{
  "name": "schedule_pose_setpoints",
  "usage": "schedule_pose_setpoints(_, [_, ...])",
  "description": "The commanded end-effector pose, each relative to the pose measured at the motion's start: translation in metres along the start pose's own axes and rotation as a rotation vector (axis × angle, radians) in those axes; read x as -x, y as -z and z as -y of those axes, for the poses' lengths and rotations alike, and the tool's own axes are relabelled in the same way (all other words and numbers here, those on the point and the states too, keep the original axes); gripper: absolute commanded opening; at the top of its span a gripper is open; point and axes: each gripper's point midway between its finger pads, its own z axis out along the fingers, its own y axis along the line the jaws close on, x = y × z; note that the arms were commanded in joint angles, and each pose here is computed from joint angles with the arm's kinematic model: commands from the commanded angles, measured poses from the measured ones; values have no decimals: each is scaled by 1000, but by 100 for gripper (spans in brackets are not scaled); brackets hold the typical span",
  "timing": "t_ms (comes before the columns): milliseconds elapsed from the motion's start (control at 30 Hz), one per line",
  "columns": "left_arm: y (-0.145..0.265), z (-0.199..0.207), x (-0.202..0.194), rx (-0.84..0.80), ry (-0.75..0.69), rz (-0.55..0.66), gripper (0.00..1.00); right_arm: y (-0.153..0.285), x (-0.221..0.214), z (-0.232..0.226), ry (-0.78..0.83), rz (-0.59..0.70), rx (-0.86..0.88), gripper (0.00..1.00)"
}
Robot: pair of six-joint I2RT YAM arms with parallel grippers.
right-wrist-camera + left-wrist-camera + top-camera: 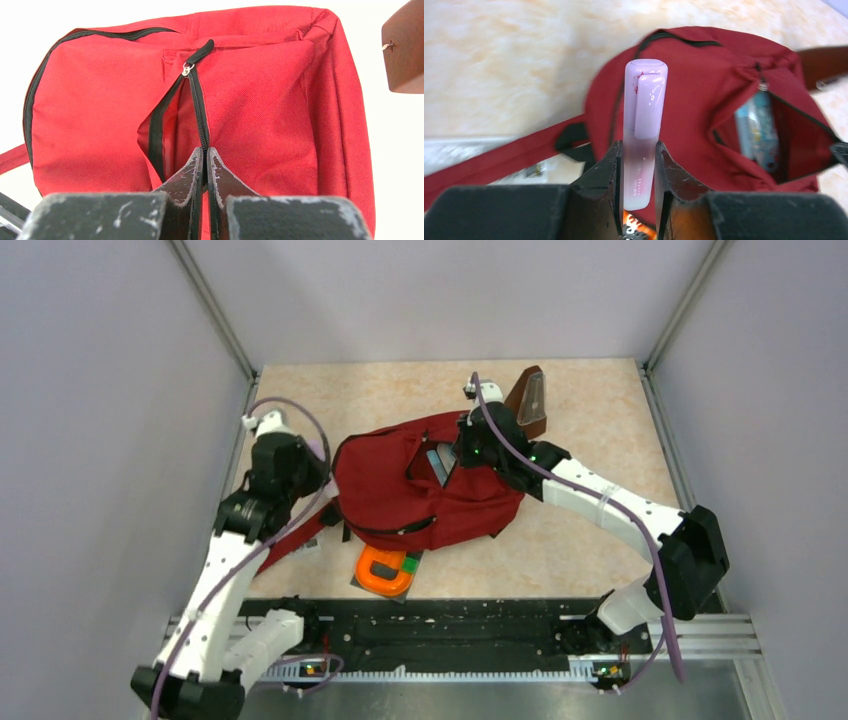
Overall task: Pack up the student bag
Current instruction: Pick up the stationery from the center of the board, then place the stationery in the student bag.
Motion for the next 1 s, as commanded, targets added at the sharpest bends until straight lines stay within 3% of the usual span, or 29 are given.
schedule_pose_setpoints(0, [-18,91,18,-275,10,-59,8,22,50,-4,-33,144,13,0])
schedule_pose_setpoints(167, [-26,170,-5,-481,50,-234,8,23,54,-4,-31,153,7,0])
schedule_pose_setpoints(400, [-41,223,-54,-637,130,-465,9,24,60,-2,-19,167,-7,0])
schedule_pose_setpoints(500, [-48,225,-76,-599,125,-575,8,25,60,-1,-19,168,-11,0])
schedule_pose_setpoints(767, [-65,221,-117,-545,164,-724,8,27,63,-1,-20,176,-11,0])
schedule_pose_setpoints(967, [-92,232,-119,-529,148,-715,8,28,63,-1,-18,175,-11,0])
